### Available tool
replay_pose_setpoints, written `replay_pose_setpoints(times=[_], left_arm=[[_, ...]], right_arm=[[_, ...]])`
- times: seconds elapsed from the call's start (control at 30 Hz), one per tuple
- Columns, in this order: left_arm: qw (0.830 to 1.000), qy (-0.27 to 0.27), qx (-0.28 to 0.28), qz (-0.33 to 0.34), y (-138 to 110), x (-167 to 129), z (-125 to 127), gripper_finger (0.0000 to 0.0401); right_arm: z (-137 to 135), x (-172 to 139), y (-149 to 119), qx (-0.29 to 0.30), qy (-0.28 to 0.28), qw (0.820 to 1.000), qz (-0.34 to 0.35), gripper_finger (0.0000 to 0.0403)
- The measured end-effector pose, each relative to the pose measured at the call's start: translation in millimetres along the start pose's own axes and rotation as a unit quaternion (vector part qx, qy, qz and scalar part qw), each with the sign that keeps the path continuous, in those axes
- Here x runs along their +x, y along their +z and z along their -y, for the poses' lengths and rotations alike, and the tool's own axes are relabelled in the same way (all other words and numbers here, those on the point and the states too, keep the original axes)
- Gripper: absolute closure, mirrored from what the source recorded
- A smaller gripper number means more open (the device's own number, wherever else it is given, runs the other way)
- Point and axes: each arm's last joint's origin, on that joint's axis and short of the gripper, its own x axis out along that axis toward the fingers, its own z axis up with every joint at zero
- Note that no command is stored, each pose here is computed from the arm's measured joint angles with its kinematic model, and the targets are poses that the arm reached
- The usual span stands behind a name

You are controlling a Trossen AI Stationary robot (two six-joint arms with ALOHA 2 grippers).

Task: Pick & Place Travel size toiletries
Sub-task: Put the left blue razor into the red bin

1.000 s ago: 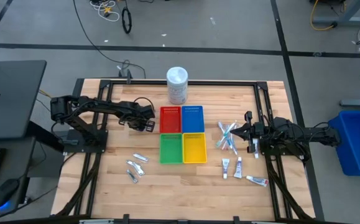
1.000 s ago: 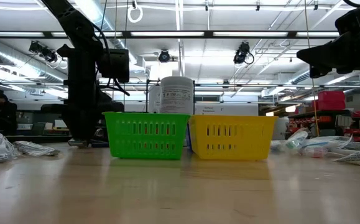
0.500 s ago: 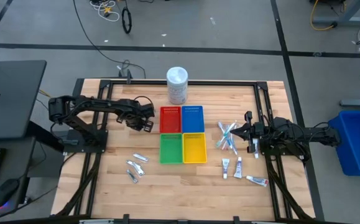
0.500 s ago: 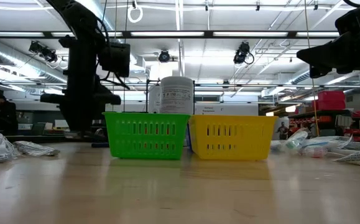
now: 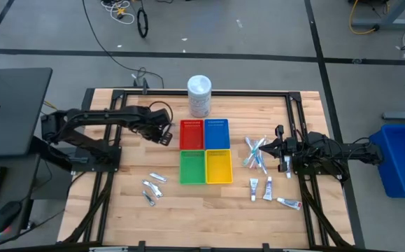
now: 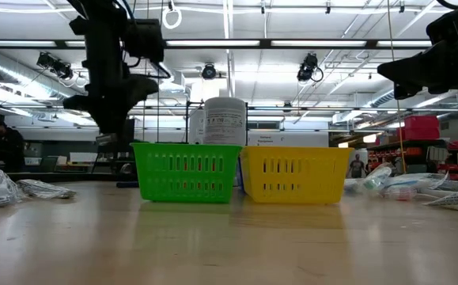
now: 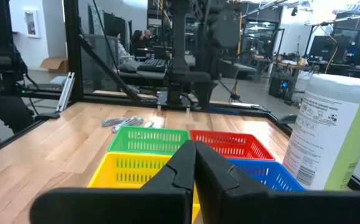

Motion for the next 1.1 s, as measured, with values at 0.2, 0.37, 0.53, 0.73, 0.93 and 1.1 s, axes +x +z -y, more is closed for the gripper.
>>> replay_pose_setpoints(times=[0.2, 0.37, 0.53, 0.73, 0.93, 1.1], left_arm=[[0.999, -0.028, 0.033, 0.034, 0.7, -11.9, 9.3, 0.0353], [0.994, -0.046, 0.061, 0.073, 0.2, -17.5, 21.1, 0.0359], [0.989, -0.083, 0.074, 0.099, 1.9, -23.4, 32.4, 0.0353], [0.981, -0.118, 0.088, 0.13, 7.9, -37.0, 43.6, 0.0359], [0.971, -0.159, 0.096, 0.154, 14.8, -50.7, 53.0, 0.0354], [0.964, -0.18, 0.095, 0.172, 18.1, -54.0, 57.0, 0.0356]], right_arm=[[0.0, 0.0, 0.0, 0.0, 0.0, 1.0, 0.0, 0.039], [0.0, 0.0, 0.0, 0.0, 0.0, 1.0, 0.0, 0.039], [0.0, 0.0, 0.0, 0.0, 0.0, 1.0, 0.0, 0.0389], [0.0, 0.0, 0.0, 0.0, 0.0, 1.0, 0.0, 0.039], [0.0, 0.0, 0.1, 0.0, 0.0, 1.0, 0.0, 0.039], [0.0, 0.0, 0.0, 0.0, 0.0, 1.0, 0.0, 0.0389]])
